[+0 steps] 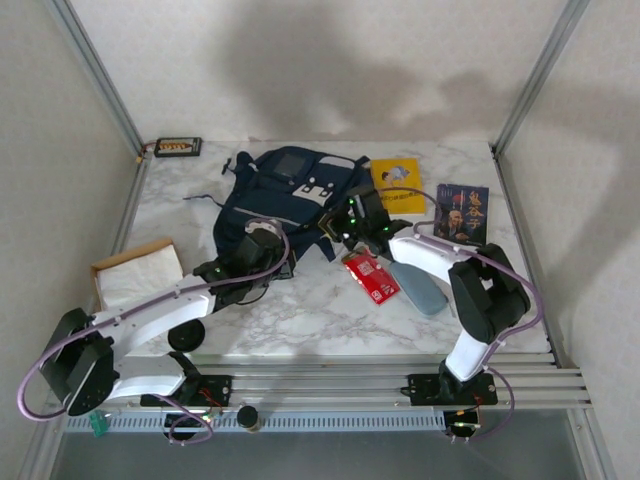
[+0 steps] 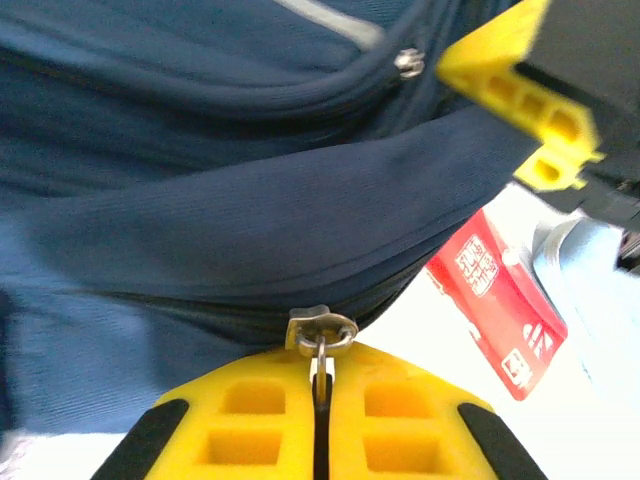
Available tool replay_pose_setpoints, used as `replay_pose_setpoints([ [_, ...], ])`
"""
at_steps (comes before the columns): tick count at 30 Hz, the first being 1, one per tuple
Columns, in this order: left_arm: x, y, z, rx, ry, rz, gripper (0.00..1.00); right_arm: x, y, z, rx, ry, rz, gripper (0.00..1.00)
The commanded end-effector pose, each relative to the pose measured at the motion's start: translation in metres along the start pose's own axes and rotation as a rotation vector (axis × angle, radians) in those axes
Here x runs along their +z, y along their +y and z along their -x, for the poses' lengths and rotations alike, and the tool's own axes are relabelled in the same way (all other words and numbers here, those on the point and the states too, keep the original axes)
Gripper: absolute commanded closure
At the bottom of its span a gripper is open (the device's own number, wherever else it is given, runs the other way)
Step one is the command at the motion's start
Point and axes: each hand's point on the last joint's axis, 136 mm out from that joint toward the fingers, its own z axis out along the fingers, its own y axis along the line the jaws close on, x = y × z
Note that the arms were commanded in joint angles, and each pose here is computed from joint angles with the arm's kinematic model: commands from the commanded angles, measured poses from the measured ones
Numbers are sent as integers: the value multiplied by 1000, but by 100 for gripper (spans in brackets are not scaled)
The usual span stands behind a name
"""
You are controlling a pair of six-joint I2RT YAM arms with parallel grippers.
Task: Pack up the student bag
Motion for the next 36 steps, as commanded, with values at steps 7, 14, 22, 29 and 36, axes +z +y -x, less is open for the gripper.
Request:
replay_pose_setpoints([
  [7,-14,41,-20,9,50,66,100,-42,-4,119,-162,-147,-41,100],
  [14,-1,-6,6,20,1,-98,100,-40,10,77,-211,-54,-61,54],
  [22,9,-22,7,19,2,-155,100,-53,19,20,-147,-1,5,31],
  [29,5,-25,10,22,-12,-166,100,-34,13,-17,-92,52,3,29],
  [36,4,-27,12,27,-13,-166,100,-33,6,-50,-62,69,-8,29],
])
